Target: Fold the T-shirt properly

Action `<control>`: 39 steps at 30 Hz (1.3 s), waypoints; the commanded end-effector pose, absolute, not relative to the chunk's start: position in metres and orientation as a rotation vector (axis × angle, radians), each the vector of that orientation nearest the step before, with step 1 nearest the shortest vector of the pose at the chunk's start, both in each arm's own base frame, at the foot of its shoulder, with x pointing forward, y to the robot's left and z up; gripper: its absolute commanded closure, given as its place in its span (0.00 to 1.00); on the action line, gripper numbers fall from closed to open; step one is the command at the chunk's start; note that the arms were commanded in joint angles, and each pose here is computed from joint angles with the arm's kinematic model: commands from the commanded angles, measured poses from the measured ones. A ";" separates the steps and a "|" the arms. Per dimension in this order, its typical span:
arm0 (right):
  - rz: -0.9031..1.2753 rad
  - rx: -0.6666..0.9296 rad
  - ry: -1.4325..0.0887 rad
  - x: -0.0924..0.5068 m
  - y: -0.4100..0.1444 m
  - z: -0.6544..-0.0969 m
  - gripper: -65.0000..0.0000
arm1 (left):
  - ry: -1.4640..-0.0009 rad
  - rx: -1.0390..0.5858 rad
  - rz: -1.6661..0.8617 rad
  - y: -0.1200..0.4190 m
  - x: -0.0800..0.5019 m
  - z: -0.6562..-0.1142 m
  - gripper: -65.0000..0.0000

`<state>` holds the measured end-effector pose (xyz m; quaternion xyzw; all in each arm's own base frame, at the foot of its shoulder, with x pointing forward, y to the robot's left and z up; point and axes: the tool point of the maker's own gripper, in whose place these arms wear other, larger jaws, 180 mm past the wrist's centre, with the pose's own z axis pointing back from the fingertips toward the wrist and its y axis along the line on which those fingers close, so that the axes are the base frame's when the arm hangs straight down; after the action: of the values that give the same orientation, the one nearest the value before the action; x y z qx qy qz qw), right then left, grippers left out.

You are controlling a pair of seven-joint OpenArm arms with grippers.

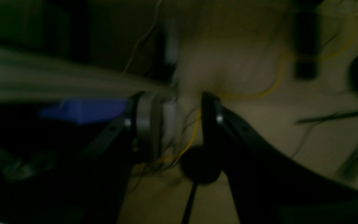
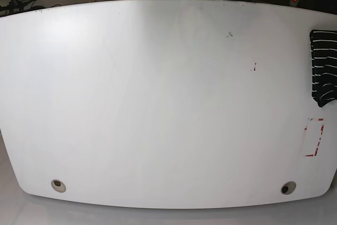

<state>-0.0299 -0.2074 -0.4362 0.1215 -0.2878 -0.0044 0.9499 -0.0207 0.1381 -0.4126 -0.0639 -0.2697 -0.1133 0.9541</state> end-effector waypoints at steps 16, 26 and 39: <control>-0.168 0.289 -0.281 -0.080 -0.207 -0.577 0.69 | -0.259 -0.159 -0.074 0.151 -0.068 -0.561 0.27; -0.128 0.268 -0.201 -0.066 -0.194 -0.611 0.69 | -0.120 -0.158 0.025 0.148 -0.054 -0.627 0.27; -0.120 0.198 -0.166 -0.025 -0.192 -0.640 0.68 | -0.037 -0.016 0.092 0.173 -0.013 -0.658 0.27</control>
<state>-0.0267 -0.1878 -0.6387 0.1026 -0.0850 -0.0585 0.9894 -0.0139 0.1582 -0.6568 -0.0258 -0.0253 0.0446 0.9984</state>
